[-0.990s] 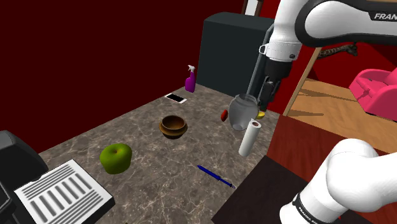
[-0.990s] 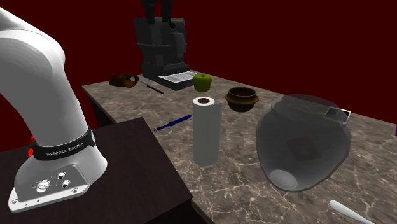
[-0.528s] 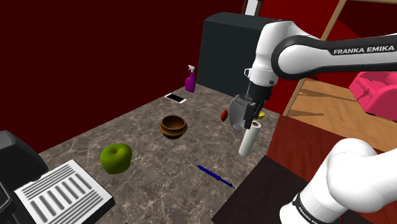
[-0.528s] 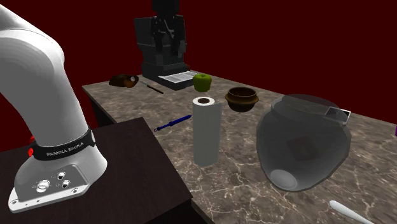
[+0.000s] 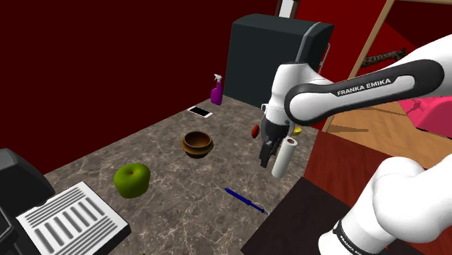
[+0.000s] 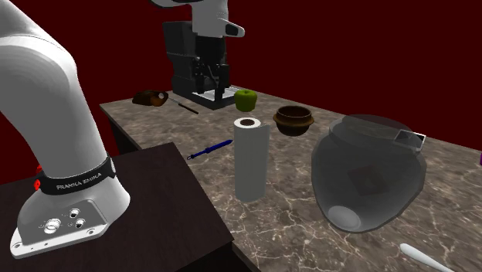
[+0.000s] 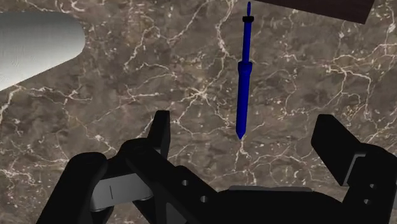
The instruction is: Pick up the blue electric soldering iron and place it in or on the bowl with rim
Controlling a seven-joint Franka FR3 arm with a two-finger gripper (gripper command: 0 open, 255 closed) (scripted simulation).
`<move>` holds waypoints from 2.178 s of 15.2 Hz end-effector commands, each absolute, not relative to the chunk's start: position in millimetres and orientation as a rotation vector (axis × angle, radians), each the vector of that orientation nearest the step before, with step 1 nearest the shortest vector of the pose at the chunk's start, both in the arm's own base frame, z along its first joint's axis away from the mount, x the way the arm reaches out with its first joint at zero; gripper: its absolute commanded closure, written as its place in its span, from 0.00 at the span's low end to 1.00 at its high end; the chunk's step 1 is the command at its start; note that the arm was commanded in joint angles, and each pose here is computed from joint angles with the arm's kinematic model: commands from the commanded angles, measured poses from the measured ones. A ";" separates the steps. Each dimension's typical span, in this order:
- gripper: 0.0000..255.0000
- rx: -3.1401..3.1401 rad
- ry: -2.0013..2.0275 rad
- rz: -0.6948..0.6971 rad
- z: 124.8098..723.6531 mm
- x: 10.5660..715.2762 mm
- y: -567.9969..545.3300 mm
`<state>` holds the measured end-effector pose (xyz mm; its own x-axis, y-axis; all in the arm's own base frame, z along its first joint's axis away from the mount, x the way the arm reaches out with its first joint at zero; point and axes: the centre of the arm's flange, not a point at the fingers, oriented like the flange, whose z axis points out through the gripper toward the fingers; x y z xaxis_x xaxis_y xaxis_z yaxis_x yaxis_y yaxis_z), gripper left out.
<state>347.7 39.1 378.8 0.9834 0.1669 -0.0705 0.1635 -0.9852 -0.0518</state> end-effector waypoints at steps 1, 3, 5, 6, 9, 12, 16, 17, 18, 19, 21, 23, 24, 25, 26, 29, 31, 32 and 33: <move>0.00 -3.072 -0.263 0.109 351.2 356.2 43.8; 0.00 -3.061 -0.270 0.105 326.8 362.9 49.8; 0.00 -3.050 -0.277 0.102 302.4 369.5 56.1; 0.00 -3.044 -0.281 0.101 290.3 372.8 59.3; 0.00 -3.028 -0.291 0.096 253.9 382.7 69.5; 0.00 -3.011 -0.301 0.091 217.8 392.7 80.4; 0.00 -3.008 -0.303 0.090 194.8 393.5 84.4; 0.00 -3.008 -0.303 0.090 189.6 393.1 85.0; 0.00 -3.008 -0.303 0.090 184.4 392.8 85.6; 0.00 -3.008 -0.303 0.090 179.1 392.4 86.2; 0.00 -3.008 -0.303 0.090 170.9 391.8 87.1; 0.00 -3.008 -0.303 0.090 170.9 391.8 87.1; 0.00 -3.008 -0.303 0.090 170.9 391.8 87.1; 0.00 -3.008 -0.303 0.090 170.9 391.8 87.1; 0.00 -3.008 -0.303 0.090 170.9 391.8 87.1; 1.00 -3.008 -0.303 0.090 170.9 391.8 87.1; 1.00 -3.008 -0.303 0.090 171.1 391.6 87.1; 1.00 -3.008 -0.303 0.090 171.9 391.4 87.2; 1.00 -3.008 -0.303 0.090 172.4 391.8 87.2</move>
<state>393.9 81.4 174.6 0.9815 0.1875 -0.0399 0.1816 -0.9760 -0.1203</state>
